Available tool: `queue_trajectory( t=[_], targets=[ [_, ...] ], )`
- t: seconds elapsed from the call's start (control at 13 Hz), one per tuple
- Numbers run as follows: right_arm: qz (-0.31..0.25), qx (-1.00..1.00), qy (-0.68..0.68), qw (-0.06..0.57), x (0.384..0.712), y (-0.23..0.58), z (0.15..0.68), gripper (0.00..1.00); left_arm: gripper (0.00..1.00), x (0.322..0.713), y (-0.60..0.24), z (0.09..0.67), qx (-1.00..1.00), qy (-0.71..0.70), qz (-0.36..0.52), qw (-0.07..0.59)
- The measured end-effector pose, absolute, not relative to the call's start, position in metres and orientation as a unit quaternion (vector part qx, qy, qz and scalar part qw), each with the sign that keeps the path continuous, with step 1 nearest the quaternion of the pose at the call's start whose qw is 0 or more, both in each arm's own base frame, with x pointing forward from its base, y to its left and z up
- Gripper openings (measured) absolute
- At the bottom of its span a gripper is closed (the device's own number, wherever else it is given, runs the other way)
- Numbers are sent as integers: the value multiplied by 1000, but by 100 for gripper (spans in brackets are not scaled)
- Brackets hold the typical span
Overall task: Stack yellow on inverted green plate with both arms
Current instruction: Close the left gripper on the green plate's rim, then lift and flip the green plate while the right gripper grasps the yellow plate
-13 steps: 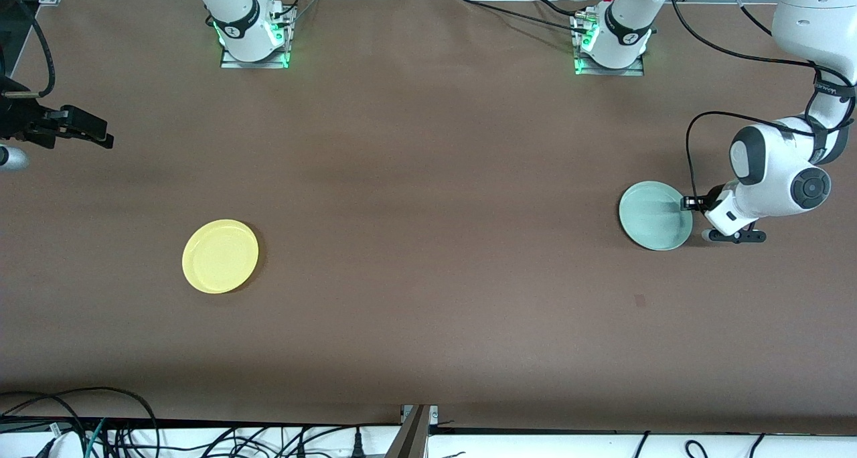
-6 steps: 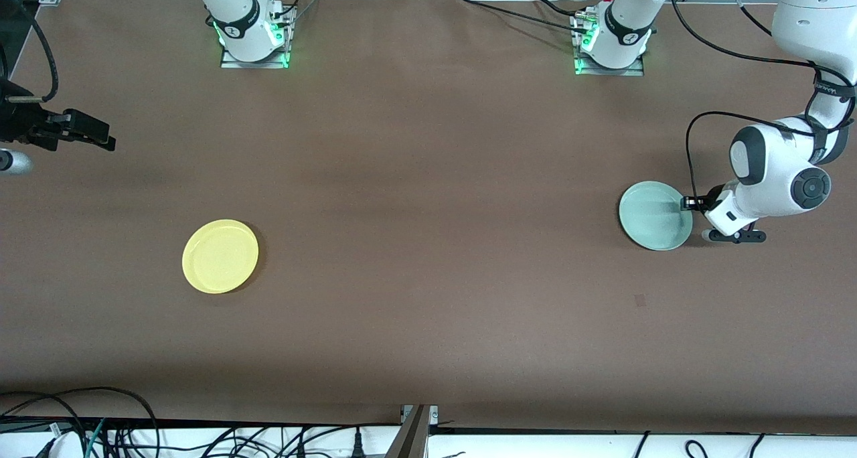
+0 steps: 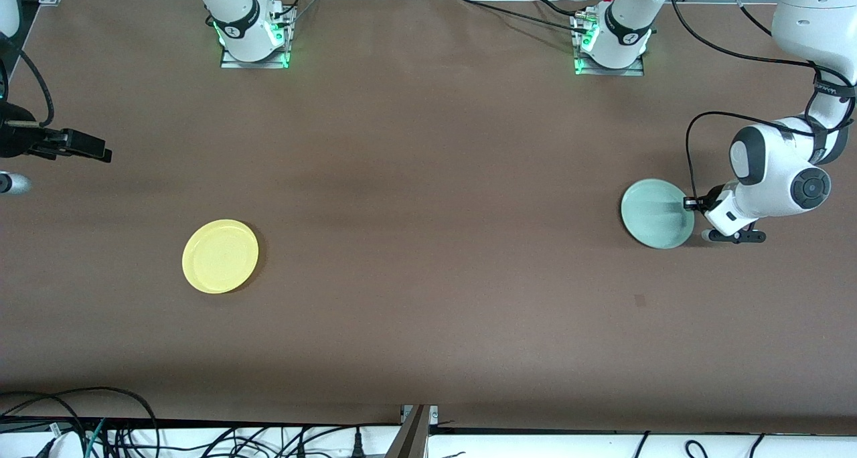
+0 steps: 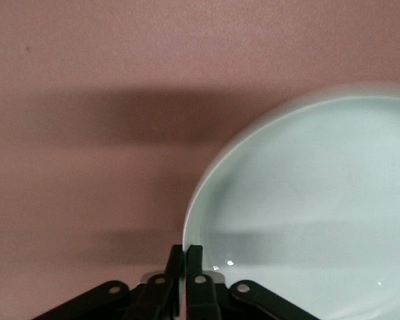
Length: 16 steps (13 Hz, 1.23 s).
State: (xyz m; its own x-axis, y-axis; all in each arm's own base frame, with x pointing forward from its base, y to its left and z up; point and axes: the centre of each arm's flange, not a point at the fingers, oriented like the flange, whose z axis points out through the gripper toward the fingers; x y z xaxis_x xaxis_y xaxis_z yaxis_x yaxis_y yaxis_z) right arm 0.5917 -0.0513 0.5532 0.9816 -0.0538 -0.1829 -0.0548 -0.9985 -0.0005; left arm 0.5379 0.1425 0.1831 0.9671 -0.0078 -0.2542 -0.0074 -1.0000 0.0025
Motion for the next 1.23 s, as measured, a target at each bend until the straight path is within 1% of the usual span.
queue_trajectory(
  t=[0.31,0.54,0.92,1.15,1.23],
  targets=[
    [113,-993,35,4,601,-61,525,100,3,539,142,185,992,-6,-127,1],
    [117,-993,35,3,612,-61,504,100,3,548,142,195,992,-8,-130,1],
    [116,-993,35,1,627,-62,473,100,3,601,109,268,987,-36,-157,-2],
    [110,-993,34,-1,639,-63,449,100,3,624,79,316,986,-52,-160,-11],
    [107,-994,34,-2,644,-64,439,100,3,629,62,330,985,-55,-165,-23]
  ],
)
